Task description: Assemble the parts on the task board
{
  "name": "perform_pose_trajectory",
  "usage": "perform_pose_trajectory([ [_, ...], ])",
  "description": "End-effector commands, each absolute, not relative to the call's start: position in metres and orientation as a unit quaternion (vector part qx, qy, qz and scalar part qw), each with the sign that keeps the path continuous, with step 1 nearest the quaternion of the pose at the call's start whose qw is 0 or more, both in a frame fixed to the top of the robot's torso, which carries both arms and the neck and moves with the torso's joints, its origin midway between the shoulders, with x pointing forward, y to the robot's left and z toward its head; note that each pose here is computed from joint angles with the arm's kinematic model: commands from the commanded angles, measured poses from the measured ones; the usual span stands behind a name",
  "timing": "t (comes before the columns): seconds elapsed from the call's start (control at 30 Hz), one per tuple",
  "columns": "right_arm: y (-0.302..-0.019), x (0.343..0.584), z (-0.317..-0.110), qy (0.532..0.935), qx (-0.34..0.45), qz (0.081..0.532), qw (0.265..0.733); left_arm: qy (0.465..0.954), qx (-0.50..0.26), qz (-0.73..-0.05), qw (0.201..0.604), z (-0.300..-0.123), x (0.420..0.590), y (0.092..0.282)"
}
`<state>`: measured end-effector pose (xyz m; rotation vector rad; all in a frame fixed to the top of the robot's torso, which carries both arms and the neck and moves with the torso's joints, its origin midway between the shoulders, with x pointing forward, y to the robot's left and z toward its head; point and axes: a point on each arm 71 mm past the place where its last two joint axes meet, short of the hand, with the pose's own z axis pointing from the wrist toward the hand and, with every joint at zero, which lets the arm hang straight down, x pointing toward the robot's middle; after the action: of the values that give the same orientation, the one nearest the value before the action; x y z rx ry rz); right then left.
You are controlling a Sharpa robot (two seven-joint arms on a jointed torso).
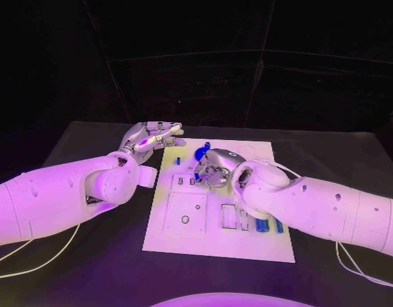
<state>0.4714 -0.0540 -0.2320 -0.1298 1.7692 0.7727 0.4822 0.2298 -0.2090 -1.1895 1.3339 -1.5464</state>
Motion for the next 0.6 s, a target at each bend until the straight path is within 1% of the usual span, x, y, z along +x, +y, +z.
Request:
perform_pose_trajectory([
  [0.03, -0.0529, 0.471, -0.2323, 0.754, -0.07, 0.318, 0.57, 0.515, -0.465, -0.61, 0.382, -0.2068, 0.4828, 0.2294],
  [0.6, -0.0571, 0.471, -0.2371, 0.768, -0.078, 0.297, 0.562, 0.517, -0.465, -0.61, 0.379, -0.2074, 0.4834, 0.2283],
])
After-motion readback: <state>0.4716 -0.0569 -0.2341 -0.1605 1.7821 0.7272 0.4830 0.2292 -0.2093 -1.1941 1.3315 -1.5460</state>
